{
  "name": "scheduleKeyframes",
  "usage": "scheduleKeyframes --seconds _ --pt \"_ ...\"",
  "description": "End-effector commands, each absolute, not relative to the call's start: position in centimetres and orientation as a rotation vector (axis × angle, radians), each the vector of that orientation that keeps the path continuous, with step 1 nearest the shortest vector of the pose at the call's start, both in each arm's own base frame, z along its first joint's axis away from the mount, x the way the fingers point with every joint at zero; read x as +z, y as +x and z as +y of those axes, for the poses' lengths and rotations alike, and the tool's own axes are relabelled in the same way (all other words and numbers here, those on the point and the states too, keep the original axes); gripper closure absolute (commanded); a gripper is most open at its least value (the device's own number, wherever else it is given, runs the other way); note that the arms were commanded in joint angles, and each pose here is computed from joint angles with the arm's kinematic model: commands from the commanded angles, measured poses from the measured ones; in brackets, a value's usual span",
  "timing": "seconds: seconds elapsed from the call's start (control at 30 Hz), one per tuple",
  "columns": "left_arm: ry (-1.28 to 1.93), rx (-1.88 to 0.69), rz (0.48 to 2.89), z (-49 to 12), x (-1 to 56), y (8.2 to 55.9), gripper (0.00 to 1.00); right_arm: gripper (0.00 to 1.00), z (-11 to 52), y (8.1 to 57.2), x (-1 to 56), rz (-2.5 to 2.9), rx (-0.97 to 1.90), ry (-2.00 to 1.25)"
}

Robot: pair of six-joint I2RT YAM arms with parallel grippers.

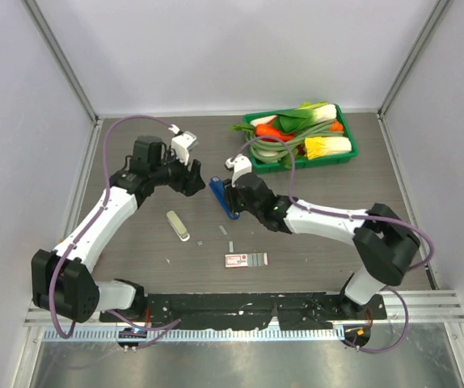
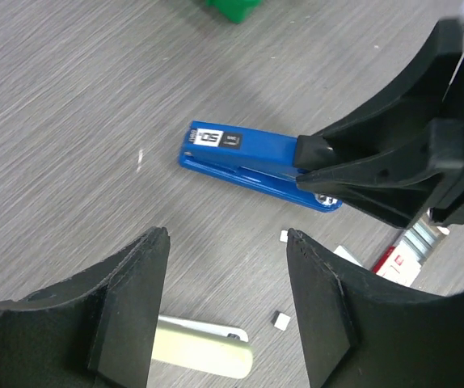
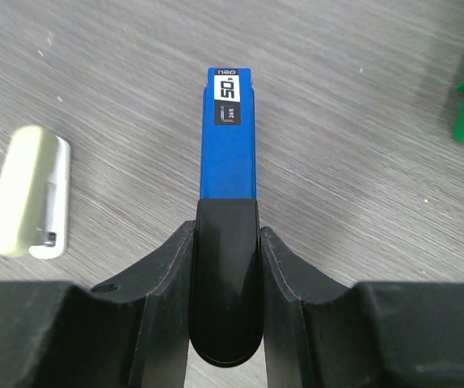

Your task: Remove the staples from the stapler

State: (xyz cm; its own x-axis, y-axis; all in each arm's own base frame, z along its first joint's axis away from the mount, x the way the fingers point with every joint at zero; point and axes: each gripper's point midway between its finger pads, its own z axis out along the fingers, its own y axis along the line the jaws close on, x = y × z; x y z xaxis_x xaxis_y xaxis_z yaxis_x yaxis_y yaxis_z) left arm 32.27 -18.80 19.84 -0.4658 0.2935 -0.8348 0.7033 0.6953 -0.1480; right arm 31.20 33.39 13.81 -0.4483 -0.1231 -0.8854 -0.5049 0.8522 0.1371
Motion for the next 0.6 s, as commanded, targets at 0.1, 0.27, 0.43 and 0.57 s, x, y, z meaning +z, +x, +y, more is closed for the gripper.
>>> scheduleKeyframes --seconds 0.1,0.27,0.43,0.57 --pt "0.651 -0.582 2.073 -16.0 20.5 32.6 0.33 0.99 37.7 34.2 16.0 1.858 0.475 -0.597" --pt "0.660 -0.579 2.087 -15.8 19.7 32.1 0.32 0.99 39.7 34.9 14.3 1.847 0.463 -0.730" --pt "0.667 -0.577 2.093 -15.8 19.3 31.9 0.31 0.99 41.3 35.0 13.5 1.853 0.501 -0.788" --pt "0.675 -0.580 2.114 -15.7 18.8 31.6 0.30 0.82 41.4 35.1 12.4 1.866 0.475 -0.829"
